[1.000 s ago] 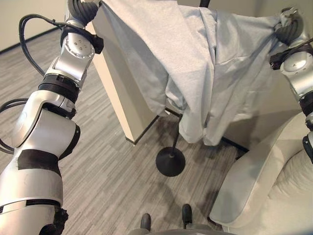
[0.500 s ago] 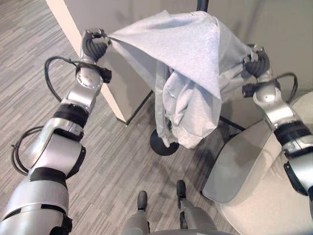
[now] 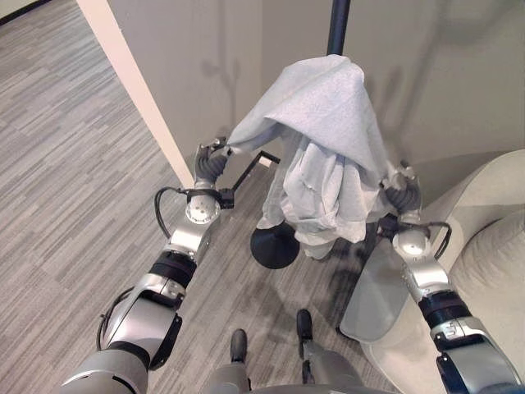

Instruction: Hang the clothes on the sofa on the clothes rack.

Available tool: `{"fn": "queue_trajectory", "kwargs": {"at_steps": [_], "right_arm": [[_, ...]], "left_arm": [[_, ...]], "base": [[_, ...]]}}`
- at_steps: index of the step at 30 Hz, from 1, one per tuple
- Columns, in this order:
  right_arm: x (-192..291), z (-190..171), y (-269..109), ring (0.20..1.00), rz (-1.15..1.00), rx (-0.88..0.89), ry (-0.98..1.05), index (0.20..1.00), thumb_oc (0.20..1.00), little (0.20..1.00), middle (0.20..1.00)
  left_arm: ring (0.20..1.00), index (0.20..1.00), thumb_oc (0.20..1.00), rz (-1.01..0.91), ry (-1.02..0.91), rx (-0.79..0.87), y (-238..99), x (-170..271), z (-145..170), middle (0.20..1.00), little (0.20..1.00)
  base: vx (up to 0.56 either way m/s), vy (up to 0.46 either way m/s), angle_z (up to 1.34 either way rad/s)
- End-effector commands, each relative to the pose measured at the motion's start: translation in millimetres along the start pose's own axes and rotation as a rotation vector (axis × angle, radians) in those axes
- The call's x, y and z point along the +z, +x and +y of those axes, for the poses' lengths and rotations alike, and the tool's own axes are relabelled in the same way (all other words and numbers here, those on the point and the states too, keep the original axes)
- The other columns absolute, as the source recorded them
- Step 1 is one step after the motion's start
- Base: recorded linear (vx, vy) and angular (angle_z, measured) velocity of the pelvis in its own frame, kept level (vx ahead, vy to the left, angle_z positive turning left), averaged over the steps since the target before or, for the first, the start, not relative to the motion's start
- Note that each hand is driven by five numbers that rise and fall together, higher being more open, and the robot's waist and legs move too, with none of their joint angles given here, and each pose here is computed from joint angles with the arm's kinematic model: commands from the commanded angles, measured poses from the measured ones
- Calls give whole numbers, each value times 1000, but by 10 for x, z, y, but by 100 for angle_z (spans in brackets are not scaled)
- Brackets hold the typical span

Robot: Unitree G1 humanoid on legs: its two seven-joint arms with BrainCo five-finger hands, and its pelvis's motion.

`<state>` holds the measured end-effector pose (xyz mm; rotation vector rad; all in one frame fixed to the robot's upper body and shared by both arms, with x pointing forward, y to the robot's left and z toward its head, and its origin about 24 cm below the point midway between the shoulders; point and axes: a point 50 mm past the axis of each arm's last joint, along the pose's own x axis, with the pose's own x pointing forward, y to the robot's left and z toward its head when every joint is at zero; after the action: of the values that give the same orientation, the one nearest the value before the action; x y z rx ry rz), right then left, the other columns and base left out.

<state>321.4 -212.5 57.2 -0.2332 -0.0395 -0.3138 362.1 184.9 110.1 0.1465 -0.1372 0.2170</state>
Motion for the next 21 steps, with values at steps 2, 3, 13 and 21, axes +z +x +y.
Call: {"fn": "queue_trajectory", "kwargs": {"at_steps": [2, 3, 13, 21], "right_arm": [[43, -108, 57, 1000, -37, 9, -15, 1000, 1000, 1000, 1000], [42, -107, 57, 1000, -37, 9, -15, 1000, 1000, 1000, 1000], [-115, -264, -15, 1000, 18, -26, -40, 1000, 1000, 1000, 1000], [-552, -464, -311, 1000, 175, 2, -82, 1000, 1000, 1000, 1000]], "left_arm": [[1000, 1000, 1000, -35, 19, 67, 127, 102, 273, 1000, 1000], [1000, 1000, 1000, -35, 19, 67, 125, 101, 274, 1000, 1000], [1000, 1000, 1000, -31, 14, 89, 47, 34, 377, 1000, 1000], [1000, 1000, 1000, 18, 11, 100, -218, -225, 602, 1000, 1000]], "base": [[0, 0, 0], [0, 0, 0], [0, 0, 0], [0, 0, 0]]}}
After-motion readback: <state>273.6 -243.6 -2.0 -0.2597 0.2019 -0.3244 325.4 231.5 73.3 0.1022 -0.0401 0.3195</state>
